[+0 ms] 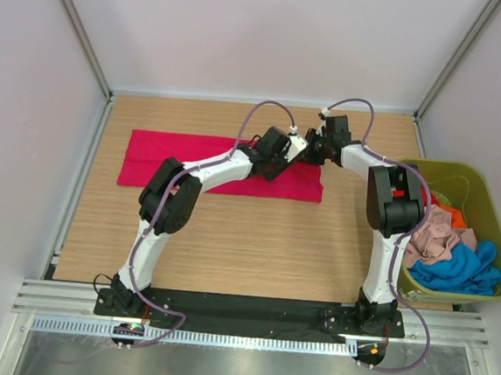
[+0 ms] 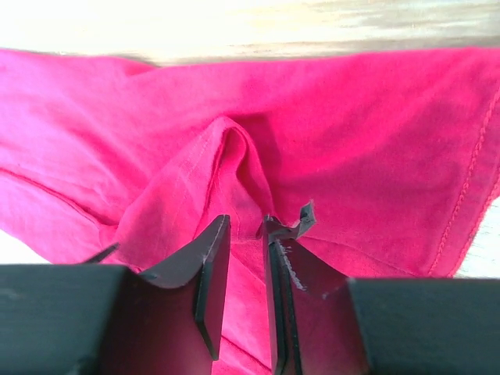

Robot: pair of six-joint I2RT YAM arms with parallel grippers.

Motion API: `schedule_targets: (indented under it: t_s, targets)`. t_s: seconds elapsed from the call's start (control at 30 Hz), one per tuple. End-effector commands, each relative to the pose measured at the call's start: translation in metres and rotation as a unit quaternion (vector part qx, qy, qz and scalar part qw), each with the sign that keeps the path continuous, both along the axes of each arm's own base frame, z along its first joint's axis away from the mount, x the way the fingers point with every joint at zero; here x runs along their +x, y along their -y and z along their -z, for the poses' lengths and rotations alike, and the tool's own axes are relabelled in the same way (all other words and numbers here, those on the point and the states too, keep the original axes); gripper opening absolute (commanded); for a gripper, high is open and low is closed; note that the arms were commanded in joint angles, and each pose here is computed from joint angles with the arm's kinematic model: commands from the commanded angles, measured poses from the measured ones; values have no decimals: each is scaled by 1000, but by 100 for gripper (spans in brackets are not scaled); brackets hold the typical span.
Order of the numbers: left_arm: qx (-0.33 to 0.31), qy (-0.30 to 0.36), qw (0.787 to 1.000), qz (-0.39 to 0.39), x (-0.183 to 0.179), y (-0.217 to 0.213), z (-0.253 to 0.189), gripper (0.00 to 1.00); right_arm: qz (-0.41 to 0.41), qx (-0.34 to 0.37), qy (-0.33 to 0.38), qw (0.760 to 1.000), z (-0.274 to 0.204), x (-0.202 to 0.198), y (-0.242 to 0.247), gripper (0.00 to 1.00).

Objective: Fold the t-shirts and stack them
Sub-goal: Fold the tshirt

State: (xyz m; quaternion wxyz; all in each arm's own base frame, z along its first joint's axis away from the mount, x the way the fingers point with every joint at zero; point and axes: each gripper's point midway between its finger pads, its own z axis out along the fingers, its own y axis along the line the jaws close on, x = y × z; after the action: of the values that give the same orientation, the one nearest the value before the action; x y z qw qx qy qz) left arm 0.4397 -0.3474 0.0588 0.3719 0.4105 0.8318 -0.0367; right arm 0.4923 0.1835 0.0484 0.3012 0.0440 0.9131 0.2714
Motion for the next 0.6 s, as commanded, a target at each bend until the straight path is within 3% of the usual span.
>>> schedule_targets:
  t_s: [0.0, 0.2, 0.4, 0.57]
  targets:
    - [-24, 24, 999, 36, 3, 17, -17, 42, -2, 11, 39, 999, -23, 19, -6, 30]
    - [-17, 37, 997, 62, -3, 23, -22, 41, 0, 11, 37, 999, -23, 19, -6, 25]
    - [5, 46, 997, 62, 3, 21, -14, 42, -1, 9, 38, 999, -26, 20, -6, 13]
    - [15, 41, 997, 57, 7, 22, -1, 41, -1, 9, 36, 999, -29, 21, -6, 10]
